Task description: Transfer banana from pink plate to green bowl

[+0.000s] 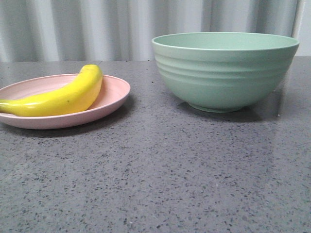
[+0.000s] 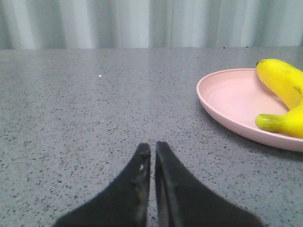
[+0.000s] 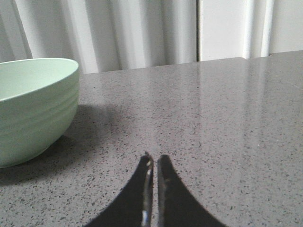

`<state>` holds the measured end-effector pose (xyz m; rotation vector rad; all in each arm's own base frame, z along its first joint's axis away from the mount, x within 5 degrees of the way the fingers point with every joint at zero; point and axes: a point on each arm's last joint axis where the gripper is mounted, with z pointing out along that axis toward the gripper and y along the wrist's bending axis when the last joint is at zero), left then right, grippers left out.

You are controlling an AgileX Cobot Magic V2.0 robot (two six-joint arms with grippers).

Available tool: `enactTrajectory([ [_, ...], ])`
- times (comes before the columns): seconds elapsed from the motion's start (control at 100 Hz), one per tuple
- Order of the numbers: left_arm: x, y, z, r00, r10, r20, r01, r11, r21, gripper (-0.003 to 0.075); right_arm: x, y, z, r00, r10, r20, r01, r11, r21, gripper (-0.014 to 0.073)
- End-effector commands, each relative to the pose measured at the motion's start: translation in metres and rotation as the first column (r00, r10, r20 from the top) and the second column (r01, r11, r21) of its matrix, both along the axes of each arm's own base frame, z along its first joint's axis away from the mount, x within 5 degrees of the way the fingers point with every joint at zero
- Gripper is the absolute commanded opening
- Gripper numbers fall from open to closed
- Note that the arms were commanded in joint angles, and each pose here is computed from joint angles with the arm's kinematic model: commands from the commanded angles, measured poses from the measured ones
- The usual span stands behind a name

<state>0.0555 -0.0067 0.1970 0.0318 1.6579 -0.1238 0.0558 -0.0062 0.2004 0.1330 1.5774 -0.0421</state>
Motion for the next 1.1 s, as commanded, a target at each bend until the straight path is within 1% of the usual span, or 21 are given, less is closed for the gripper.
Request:
enactTrajectory([
  [0.0,-0.001,0.002,0.001,0.996,0.019,0.093,-0.017,0.999,-0.028,-0.0019,0.0,0.0,0.0,0.997,-0.006,0.074,0.007,1.0,-0.014,-0.008],
  [0.85,-0.001,0.002,0.001,0.996,0.019,0.093,-0.017,0.999,-0.028,-0.0019,0.0,0.0,0.0,0.997,-0.006,0.074,0.007,1.0,-0.014,-0.008],
  [0.97,-0.002,0.002,0.01,0.993,0.019,0.119,-0.016,0.999,-0.028,-0.0019,-0.002,0.0,0.007,0.997,-0.006,0.082,0.007,1.0,-0.015,-0.008],
  [1.09,-0.006,0.002,0.033,0.985,0.017,0.17,-0.016,1.0,-0.004,-0.0019,-0.003,0.0,0.027,0.999,-0.006,0.048,0.007,1.0,-0.011,-0.008],
])
